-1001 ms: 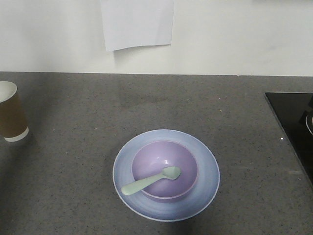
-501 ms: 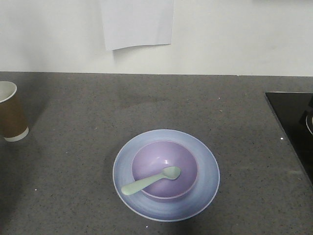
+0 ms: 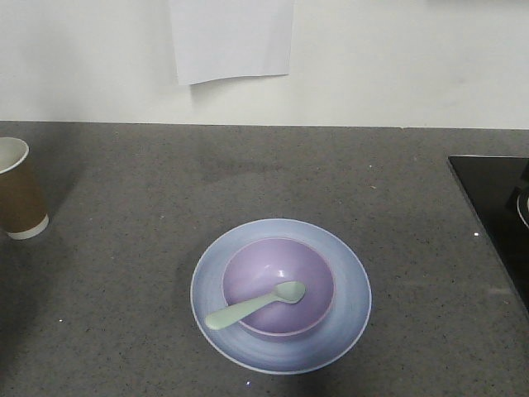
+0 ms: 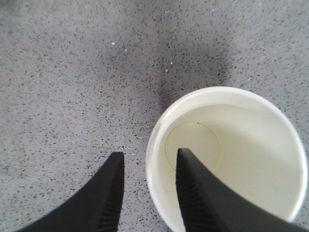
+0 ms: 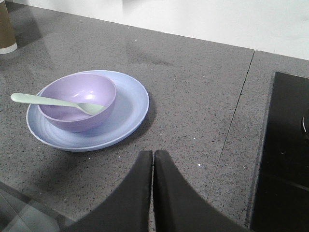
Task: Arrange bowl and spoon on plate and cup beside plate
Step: 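Raise the left gripper and move it toward the brown cup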
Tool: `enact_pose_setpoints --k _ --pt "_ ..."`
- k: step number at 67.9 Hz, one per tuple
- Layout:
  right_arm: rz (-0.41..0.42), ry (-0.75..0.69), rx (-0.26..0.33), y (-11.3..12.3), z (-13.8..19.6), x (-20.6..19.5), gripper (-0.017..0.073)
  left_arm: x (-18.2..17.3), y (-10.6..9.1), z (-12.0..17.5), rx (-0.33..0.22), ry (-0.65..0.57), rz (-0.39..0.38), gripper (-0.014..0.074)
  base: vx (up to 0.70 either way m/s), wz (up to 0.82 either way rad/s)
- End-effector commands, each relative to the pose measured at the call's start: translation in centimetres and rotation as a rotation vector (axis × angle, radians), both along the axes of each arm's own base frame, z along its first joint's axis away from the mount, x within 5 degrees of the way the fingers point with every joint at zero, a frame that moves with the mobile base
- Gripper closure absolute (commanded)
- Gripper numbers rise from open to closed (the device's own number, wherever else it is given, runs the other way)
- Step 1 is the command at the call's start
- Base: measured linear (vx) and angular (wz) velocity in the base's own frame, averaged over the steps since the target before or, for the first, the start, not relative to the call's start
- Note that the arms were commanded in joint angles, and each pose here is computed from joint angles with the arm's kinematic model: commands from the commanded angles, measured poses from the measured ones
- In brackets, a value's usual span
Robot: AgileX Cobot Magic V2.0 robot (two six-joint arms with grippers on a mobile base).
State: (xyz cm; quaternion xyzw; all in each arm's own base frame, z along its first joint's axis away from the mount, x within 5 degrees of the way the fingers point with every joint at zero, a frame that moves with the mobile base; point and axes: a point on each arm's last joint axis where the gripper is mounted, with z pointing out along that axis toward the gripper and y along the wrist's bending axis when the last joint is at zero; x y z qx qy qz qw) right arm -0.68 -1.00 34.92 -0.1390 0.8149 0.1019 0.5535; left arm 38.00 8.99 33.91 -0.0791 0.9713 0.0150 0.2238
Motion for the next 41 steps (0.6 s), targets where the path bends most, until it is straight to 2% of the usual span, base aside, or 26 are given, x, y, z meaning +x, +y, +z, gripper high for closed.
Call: enact_pose_setpoints --k 1,15,26,33,41 --pt "-0.003 -0.052 0.018 0.2 1.1 0.5 0.0565 0.0 0.0 1.4 0.005 -0.072 0.005 0.0329 0.0 0.0" --pt "0.0 -0.051 0.022 0.3 1.1 0.4 0.0565 1.2 0.3 -0.8 -0.009 -0.016 0.006 0.0329 0.0 0.0" --pt "0.003 -0.049 0.025 0.3 1.1 0.4 0.0565 1.5 0.4 -1.2 -0.006 -0.014 0.007 0.0348 0.0 0.0" --pt "0.008 -0.047 0.032 0.4 1.1 0.4 0.0565 1.5 0.4 -1.2 -0.006 -0.014 0.006 0.0419 0.0 0.0" --pt "0.008 -0.047 0.032 0.4 1.1 0.4 0.0565 1.5 0.3 -1.3 0.0 -0.007 -0.017 0.0555 0.0 0.0"
